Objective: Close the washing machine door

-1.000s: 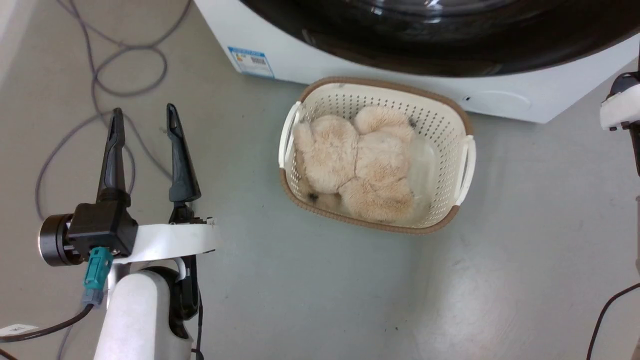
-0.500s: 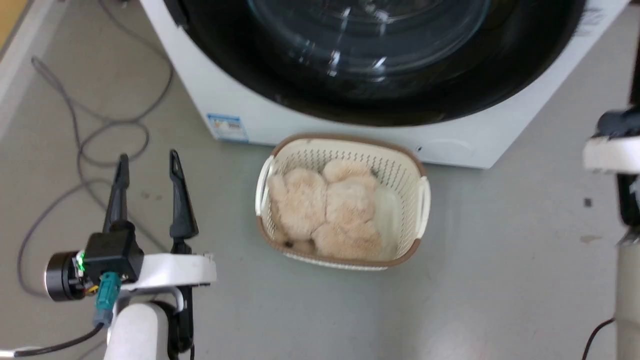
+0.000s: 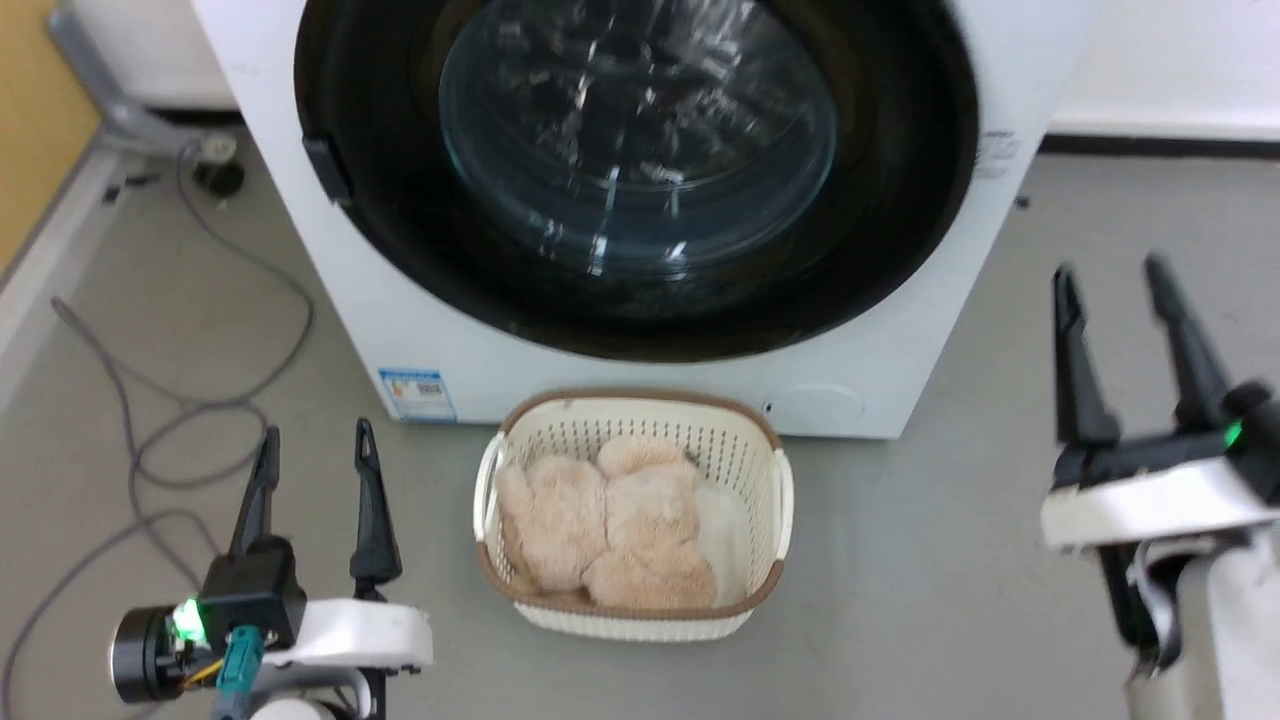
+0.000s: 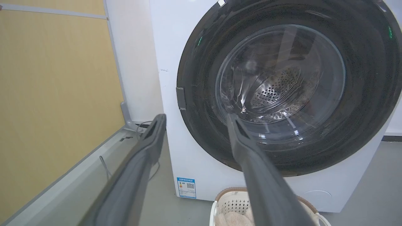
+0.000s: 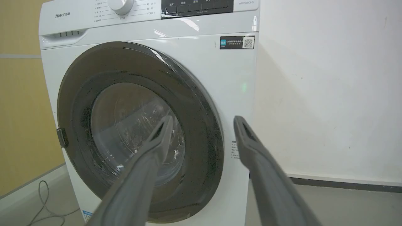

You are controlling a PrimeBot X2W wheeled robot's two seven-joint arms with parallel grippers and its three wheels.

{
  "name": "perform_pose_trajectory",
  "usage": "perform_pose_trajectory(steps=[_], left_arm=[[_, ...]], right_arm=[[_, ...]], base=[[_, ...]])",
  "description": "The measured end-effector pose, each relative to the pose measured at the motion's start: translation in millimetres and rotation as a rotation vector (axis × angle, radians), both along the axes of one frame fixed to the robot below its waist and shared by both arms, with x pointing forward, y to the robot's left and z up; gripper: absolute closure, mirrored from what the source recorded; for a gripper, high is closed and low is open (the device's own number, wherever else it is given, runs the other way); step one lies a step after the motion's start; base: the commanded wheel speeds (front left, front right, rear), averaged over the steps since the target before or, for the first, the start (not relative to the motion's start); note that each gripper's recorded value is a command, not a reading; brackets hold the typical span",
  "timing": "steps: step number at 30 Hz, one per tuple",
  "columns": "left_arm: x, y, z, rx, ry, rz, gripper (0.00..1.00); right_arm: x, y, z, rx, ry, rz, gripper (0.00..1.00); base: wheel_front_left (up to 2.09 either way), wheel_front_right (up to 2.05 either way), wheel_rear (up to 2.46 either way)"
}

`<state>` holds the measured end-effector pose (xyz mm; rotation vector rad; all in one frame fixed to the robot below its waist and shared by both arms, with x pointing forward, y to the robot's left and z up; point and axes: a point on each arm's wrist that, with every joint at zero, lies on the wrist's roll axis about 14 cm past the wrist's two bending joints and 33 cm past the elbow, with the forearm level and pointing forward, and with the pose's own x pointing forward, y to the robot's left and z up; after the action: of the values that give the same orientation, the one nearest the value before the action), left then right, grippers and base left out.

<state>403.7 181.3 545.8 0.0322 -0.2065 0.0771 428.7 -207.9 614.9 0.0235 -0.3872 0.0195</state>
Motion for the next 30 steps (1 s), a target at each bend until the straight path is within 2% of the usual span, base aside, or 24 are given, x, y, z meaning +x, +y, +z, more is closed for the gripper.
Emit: perform_pose_trajectory(steps=[11, 20, 21, 30], left_arm=[[-21.4, -11.5, 8.5, 0.002, -0.022, -0.036, 0.00], [-29.7, -17.2, 5.1, 0.003, -0.011, -0.059, 0.00], [-30.2, -17.3, 4.3, 0.002, -0.009, -0.060, 1.00], [-30.4, -16.1, 2.9, 0.001, 0.002, -0.056, 1.00]], right_arm=[[-52.1, -11.5, -64.1, 0.085, 0.176, -0.045, 0.00], [-78.5, -17.4, -88.3, 0.140, 0.233, -0.066, 0.00], [-79.5, -17.4, -88.2, 0.142, 0.233, -0.066, 1.00], [-78.7, -16.4, -89.7, 0.143, 0.242, -0.063, 1.00]], base=[[0.00, 0.00, 0.00], [0.00, 0.00, 0.00], [0.00, 0.00, 0.00], [0.00, 0.00, 0.00]])
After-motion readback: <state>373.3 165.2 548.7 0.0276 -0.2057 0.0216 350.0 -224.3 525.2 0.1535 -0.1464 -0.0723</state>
